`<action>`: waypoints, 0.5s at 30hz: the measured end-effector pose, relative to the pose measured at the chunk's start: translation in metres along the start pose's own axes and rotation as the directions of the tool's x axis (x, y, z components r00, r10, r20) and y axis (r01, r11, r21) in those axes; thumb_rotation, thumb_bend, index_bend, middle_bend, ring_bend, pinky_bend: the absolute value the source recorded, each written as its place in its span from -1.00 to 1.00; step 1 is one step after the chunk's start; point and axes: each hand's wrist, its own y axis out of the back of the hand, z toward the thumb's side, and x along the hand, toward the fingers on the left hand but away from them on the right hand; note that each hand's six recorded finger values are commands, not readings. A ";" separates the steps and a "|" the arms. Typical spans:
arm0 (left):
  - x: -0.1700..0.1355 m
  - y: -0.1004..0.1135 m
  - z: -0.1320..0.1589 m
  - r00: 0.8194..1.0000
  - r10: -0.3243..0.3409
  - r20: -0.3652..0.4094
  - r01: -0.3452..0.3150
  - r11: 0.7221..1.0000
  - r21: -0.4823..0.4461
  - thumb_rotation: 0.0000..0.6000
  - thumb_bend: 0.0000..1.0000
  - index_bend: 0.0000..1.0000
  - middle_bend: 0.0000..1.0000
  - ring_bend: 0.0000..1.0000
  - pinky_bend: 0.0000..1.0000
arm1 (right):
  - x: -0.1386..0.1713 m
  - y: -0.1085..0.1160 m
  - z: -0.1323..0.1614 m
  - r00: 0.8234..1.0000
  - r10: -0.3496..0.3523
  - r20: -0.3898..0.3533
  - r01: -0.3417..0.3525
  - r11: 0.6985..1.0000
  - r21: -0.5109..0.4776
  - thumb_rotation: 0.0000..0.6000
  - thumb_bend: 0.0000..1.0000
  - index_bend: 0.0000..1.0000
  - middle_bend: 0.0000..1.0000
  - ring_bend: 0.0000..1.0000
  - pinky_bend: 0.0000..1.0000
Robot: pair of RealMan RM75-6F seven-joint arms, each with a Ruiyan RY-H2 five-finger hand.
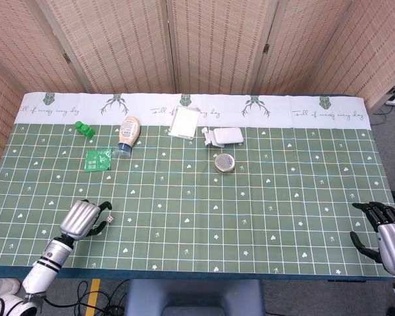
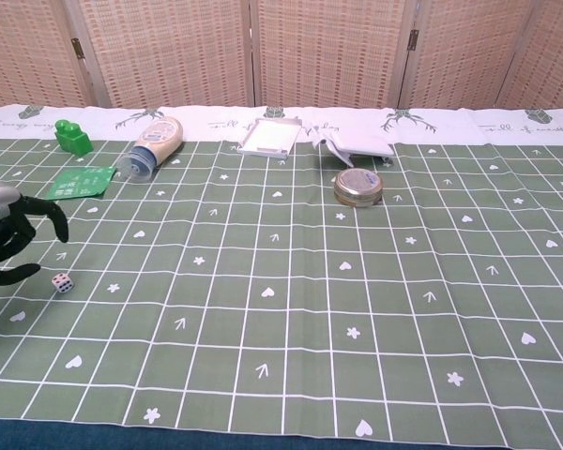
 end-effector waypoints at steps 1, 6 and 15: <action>0.002 -0.003 0.001 1.000 -0.011 0.001 0.011 1.000 0.007 1.00 -0.22 -0.21 0.64 0.45 0.21 | 0.000 0.000 0.000 1.000 0.000 0.001 0.000 1.000 0.000 1.00 -0.47 -0.46 -0.37 -0.54 -0.47; 0.006 -0.014 0.004 0.999 -0.047 -0.003 0.047 0.998 0.030 1.00 -0.22 -0.20 0.65 0.46 0.21 | 0.000 -0.001 0.000 1.000 0.002 0.000 -0.002 1.000 -0.001 1.00 -0.47 -0.46 -0.37 -0.54 -0.47; 0.012 -0.025 -0.002 0.999 -0.036 -0.027 0.038 0.998 0.041 1.00 -0.22 -0.07 0.70 0.50 0.22 | 0.000 -0.001 0.002 1.000 0.004 -0.005 -0.004 1.000 0.000 1.00 -0.47 -0.46 -0.37 -0.54 -0.47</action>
